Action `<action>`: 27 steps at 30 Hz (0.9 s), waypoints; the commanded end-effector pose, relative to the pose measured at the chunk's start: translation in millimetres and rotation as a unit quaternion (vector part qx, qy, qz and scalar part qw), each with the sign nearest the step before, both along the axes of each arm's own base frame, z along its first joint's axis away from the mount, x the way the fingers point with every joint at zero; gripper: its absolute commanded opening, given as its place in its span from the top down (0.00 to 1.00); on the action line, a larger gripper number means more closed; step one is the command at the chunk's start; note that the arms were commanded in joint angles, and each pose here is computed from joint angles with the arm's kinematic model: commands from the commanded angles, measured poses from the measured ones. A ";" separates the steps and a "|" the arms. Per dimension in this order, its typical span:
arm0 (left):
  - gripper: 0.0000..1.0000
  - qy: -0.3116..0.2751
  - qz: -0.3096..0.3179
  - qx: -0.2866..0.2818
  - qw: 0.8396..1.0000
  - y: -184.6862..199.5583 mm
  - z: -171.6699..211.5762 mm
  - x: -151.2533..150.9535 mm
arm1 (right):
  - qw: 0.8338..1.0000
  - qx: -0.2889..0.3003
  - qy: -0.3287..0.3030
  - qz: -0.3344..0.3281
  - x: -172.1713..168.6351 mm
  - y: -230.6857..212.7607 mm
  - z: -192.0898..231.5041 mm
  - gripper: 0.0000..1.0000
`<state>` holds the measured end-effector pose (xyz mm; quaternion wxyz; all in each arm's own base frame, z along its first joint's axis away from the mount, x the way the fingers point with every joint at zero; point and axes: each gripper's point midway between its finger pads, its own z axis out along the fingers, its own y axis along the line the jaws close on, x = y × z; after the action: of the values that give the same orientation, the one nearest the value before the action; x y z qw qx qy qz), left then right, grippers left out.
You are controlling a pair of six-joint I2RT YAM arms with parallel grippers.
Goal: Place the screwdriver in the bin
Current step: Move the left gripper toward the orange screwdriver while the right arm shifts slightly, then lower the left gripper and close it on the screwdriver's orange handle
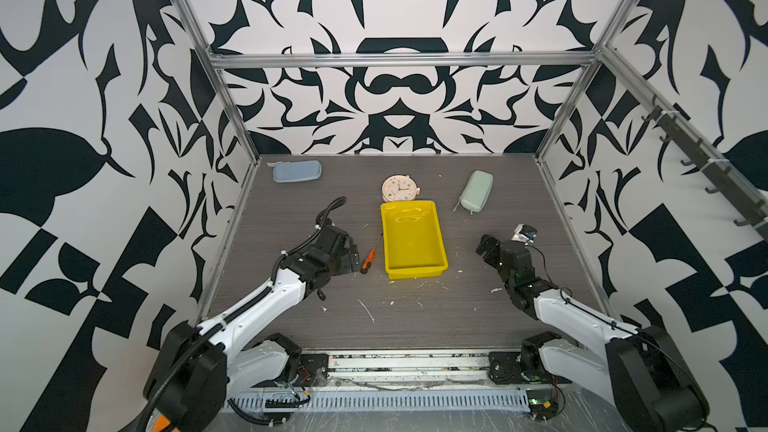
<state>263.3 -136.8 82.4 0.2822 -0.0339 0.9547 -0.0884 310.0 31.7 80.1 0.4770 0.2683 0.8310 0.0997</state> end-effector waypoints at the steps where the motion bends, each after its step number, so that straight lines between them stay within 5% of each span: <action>1: 0.07 0.034 -0.052 0.000 0.998 -25.5 -11.5 7.6 | 1.000 0.003 -0.021 0.022 11.8 10.2 17.1 0.02; 4: 0.27 0.066 -0.094 -0.018 0.993 -49.3 -27.5 7.4 | 0.999 0.010 -0.027 0.044 12.3 17.6 24.4 0.02; 13: 0.35 0.046 -0.097 -0.035 0.994 -54.8 -28.3 -0.1 | 0.998 0.020 -0.028 0.060 14.1 24.8 22.8 0.02; 18: 0.51 0.061 -0.094 -0.026 0.993 -49.1 -40.4 -7.1 | 0.999 0.020 -0.021 0.039 13.3 18.5 18.2 0.03; 27: 0.54 0.059 -0.093 -0.021 0.994 -50.4 -43.8 -2.7 | 0.998 0.018 -0.022 0.055 13.5 22.9 20.5 0.05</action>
<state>260.8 -188.0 43.2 0.2187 0.0470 0.9650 -0.1368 312.7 49.3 79.4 0.4618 0.2361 0.8446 0.1331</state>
